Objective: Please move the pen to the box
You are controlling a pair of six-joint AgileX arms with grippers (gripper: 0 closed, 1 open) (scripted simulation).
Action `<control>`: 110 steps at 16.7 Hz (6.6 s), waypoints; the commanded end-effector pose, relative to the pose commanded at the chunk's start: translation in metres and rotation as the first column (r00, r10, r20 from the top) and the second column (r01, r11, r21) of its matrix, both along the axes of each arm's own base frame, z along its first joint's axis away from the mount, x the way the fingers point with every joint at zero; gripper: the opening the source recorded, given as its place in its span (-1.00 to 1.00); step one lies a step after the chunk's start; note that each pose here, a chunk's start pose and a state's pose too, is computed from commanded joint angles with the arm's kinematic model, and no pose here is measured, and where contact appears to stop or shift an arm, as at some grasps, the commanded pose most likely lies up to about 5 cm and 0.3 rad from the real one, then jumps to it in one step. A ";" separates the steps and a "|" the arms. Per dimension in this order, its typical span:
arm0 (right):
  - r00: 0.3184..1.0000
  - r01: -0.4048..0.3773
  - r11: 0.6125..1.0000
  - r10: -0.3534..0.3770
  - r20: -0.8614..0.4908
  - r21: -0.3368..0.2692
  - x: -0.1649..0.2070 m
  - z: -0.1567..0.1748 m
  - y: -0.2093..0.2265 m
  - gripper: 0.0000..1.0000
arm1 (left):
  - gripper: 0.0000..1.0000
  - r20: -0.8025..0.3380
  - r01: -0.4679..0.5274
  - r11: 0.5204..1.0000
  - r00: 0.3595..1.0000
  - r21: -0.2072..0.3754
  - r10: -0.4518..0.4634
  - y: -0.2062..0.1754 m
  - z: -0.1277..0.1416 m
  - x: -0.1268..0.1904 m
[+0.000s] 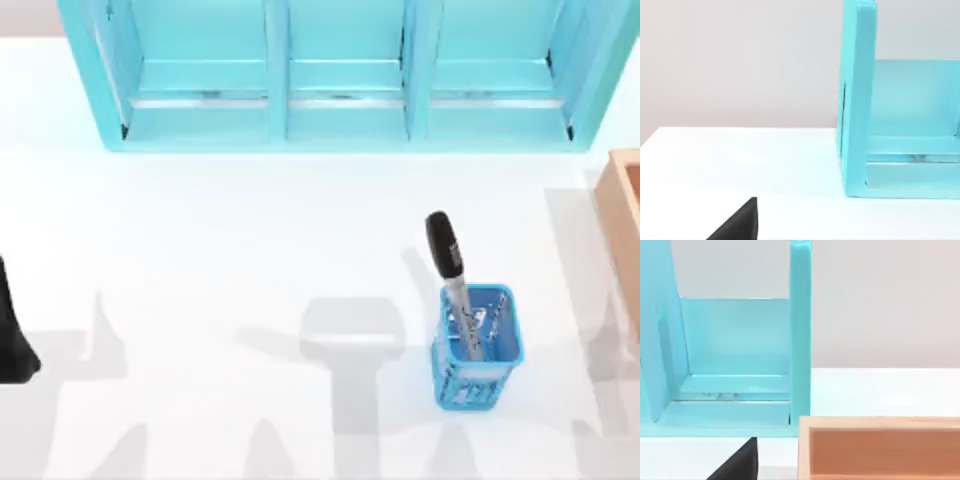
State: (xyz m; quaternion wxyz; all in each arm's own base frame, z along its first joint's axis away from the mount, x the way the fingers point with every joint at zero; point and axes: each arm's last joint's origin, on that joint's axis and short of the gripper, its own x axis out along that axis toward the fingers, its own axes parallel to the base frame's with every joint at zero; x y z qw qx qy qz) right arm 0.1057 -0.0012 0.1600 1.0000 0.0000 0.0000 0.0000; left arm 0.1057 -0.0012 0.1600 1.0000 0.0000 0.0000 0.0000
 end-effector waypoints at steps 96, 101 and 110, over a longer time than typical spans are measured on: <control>0.493 -0.684 0.700 0.651 -0.577 0.205 0.134 0.116 -0.018 -1.00 | 1.00 0.000 0.000 1.000 1.000 0.000 0.000 0.000 0.000 0.000; 0.511 -0.497 0.858 0.407 -0.757 0.125 0.149 0.148 -0.034 -1.00 | 1.00 0.000 0.000 1.000 1.000 0.000 0.000 0.000 0.000 0.000; 0.448 -0.261 0.962 0.043 -0.893 -0.084 0.153 0.197 -0.053 -1.00 | 1.00 0.000 0.000 1.000 1.000 0.000 0.000 0.000 0.000 0.000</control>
